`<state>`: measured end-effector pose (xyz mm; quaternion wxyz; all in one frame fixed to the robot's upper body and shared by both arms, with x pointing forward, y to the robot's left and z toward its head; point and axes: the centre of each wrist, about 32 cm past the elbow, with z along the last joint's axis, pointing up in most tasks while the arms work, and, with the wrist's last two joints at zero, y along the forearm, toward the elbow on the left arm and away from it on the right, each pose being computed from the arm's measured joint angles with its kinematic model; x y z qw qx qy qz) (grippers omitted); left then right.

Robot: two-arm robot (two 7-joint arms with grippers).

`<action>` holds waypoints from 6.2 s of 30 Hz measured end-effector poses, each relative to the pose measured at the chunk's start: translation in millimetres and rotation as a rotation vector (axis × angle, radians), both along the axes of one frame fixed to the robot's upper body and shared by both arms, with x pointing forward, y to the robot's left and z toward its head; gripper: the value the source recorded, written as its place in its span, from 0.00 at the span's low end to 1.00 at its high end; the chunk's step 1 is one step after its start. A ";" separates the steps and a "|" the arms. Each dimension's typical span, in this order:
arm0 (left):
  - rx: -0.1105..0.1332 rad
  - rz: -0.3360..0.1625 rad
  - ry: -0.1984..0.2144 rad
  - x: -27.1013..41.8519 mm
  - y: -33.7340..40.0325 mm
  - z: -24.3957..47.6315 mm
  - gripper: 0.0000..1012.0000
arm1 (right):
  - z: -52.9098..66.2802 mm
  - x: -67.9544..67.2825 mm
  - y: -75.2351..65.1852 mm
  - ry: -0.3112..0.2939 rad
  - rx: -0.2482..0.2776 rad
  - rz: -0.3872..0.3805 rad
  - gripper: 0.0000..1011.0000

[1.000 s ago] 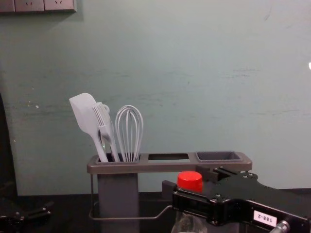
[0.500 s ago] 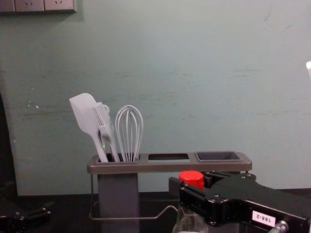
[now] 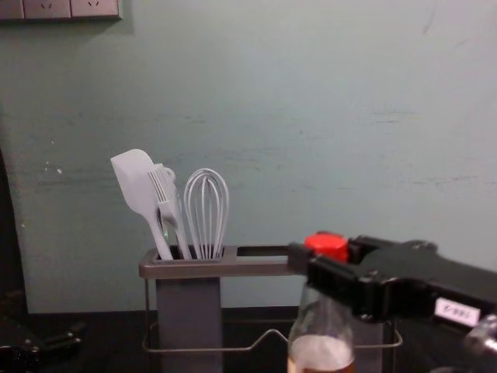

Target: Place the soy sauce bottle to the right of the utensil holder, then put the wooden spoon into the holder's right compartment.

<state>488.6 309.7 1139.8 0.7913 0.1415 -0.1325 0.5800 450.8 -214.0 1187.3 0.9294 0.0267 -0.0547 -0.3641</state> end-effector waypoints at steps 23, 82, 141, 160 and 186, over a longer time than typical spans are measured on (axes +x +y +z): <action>0.000 0.000 0.000 0.0 0.0 0.0 0.99 | 7.5 -30.3 -83.8 -0.012 -0.014 -0.207 0.37; 0.000 0.000 0.000 0.0 0.0 0.0 0.99 | -28.9 59.1 -68.3 -0.007 0.083 -0.321 0.76; 0.000 0.000 0.000 0.0 0.0 0.0 0.99 | -49.1 -34.9 -70.1 0.147 -0.204 -0.256 0.99; 0.000 0.000 0.000 0.0 0.0 0.0 0.99 | -45.7 -33.1 -68.1 0.191 -0.224 -0.259 0.99; 0.000 0.000 0.000 0.0 0.0 0.0 0.99 | 49.8 0.3 -36.4 0.712 -0.524 -0.296 0.99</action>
